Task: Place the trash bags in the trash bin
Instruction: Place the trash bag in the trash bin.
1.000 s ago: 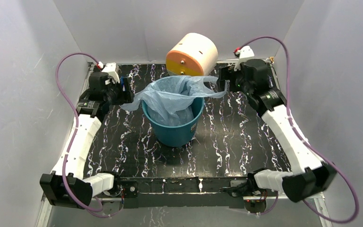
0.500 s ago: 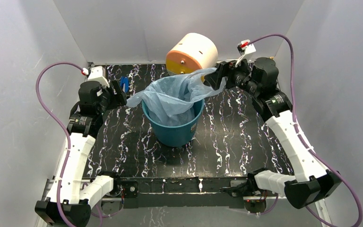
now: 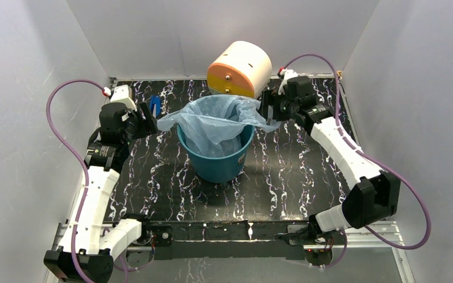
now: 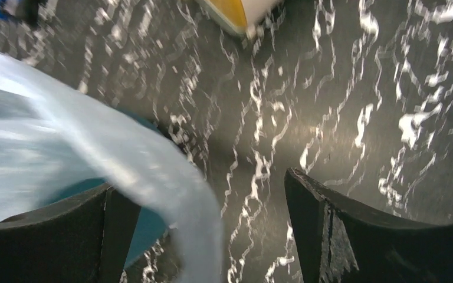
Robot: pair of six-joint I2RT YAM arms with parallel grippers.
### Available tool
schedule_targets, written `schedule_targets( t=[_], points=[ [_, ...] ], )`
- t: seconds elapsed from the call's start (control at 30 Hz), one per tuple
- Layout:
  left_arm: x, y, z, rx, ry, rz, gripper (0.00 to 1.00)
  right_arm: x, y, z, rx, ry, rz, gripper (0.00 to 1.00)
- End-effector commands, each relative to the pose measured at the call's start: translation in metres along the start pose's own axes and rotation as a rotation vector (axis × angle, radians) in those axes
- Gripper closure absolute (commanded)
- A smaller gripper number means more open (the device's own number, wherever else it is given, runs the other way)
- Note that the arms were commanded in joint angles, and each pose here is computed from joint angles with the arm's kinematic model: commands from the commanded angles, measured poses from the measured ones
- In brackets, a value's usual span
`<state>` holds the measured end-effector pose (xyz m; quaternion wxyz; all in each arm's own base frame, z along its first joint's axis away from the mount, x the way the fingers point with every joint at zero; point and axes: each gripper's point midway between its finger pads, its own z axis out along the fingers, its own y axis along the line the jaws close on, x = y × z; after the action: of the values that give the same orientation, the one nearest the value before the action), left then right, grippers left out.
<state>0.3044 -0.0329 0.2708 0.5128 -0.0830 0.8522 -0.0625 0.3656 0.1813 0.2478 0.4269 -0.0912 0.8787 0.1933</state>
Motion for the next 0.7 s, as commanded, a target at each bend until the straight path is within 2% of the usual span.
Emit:
schedule_targets(
  t=[0.0, 0.07, 0.27, 0.47, 0.67],
  points=[
    [-0.005, 0.004, -0.005, -0.019, -0.021, 0.001, 0.32, 0.024, -0.022, 0.020, 0.058, 0.004, -0.004, 0.04],
    [-0.007, 0.002, -0.007, -0.010, -0.018, 0.011, 0.32, 0.033, -0.027, 0.028, 0.063, 0.026, -0.011, 0.03],
    [-0.008, 0.006, -0.007, -0.030, -0.029, 0.008, 0.31, 0.040, -0.006, 0.041, -0.076, 0.042, -0.005, 0.03],
    [-0.019, 0.003, -0.003, -0.031, -0.005, -0.049, 0.31, 0.073, -0.032, 0.054, 0.044, 0.175, 0.027, 0.01],
    [-0.054, 0.001, 0.009, 0.044, -0.026, -0.139, 0.30, 0.062, -0.021, 0.046, -0.020, 0.118, 0.018, 0.01]
  ],
)
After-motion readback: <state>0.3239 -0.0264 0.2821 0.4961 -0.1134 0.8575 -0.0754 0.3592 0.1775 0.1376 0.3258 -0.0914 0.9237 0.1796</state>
